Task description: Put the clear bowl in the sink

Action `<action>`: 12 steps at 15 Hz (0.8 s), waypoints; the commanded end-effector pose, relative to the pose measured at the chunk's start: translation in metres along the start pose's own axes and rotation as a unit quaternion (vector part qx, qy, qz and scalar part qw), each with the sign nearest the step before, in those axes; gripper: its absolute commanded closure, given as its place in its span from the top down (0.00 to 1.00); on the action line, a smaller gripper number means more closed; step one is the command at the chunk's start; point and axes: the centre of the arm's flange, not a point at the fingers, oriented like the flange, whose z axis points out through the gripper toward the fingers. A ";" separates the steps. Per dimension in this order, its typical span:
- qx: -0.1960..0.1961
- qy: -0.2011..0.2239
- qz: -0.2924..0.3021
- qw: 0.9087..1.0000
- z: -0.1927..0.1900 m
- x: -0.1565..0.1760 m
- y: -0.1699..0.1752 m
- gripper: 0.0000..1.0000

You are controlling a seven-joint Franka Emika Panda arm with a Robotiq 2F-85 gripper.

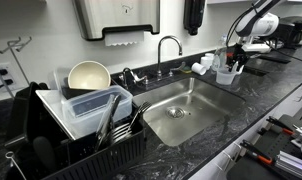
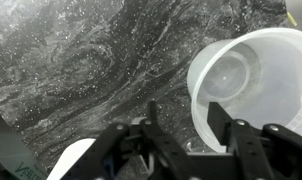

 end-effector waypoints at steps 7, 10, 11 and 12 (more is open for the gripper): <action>0.015 0.004 0.008 1.000 0.003 0.013 -0.004 0.00; 0.019 0.009 -0.008 1.000 -0.012 0.008 -0.008 0.00; 0.021 0.010 -0.018 1.000 -0.017 0.003 -0.010 0.01; 0.022 0.010 -0.029 0.999 -0.021 -0.004 -0.013 0.01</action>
